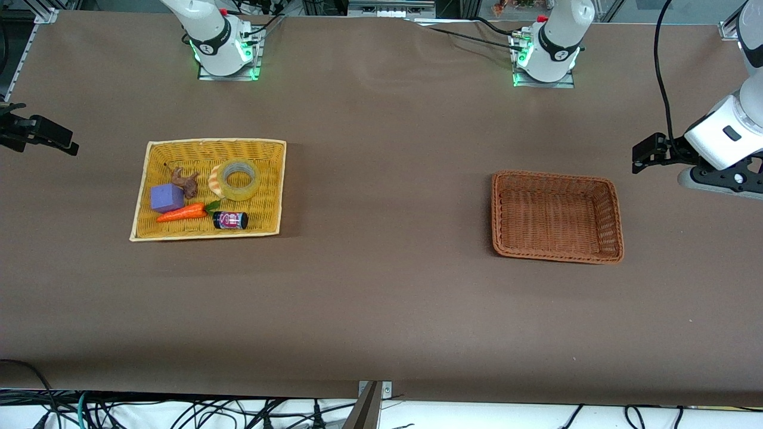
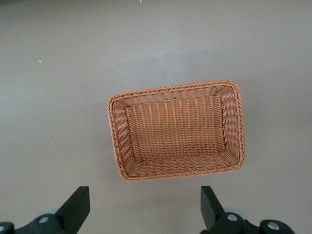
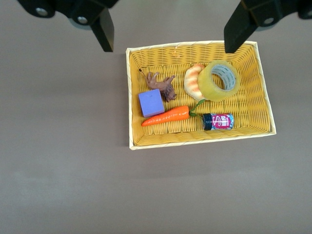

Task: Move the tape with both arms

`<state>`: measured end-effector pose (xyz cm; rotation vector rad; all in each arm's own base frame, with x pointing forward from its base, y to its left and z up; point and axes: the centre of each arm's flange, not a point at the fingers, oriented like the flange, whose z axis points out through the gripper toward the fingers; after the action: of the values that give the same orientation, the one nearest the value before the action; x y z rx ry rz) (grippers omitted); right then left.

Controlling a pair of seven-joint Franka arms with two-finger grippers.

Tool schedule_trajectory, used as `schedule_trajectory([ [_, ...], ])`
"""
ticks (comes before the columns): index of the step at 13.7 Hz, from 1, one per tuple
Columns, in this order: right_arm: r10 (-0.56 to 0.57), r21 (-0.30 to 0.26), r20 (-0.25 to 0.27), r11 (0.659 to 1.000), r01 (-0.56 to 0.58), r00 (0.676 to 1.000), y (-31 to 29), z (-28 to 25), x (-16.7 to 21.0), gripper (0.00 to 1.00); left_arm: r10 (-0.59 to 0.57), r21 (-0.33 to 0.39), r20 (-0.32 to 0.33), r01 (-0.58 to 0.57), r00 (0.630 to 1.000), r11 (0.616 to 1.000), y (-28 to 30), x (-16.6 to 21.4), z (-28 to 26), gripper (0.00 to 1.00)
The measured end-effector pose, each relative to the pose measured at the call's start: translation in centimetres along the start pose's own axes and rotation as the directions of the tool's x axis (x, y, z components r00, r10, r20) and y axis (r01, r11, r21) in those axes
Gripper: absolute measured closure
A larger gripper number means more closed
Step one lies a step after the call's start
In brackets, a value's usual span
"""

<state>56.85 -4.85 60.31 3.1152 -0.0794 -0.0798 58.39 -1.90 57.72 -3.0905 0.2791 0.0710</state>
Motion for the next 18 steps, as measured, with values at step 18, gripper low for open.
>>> schedule_trajectory([
  [18, 0.0, 0.0, 0.005, 1.0, 0.0, 1.0, -0.02, 0.29, 0.16, 0.0, 0.0, 0.0, 0.0, 0.0, 1.0, 1.0, 0.0, 0.0, 0.0, 0.0],
])
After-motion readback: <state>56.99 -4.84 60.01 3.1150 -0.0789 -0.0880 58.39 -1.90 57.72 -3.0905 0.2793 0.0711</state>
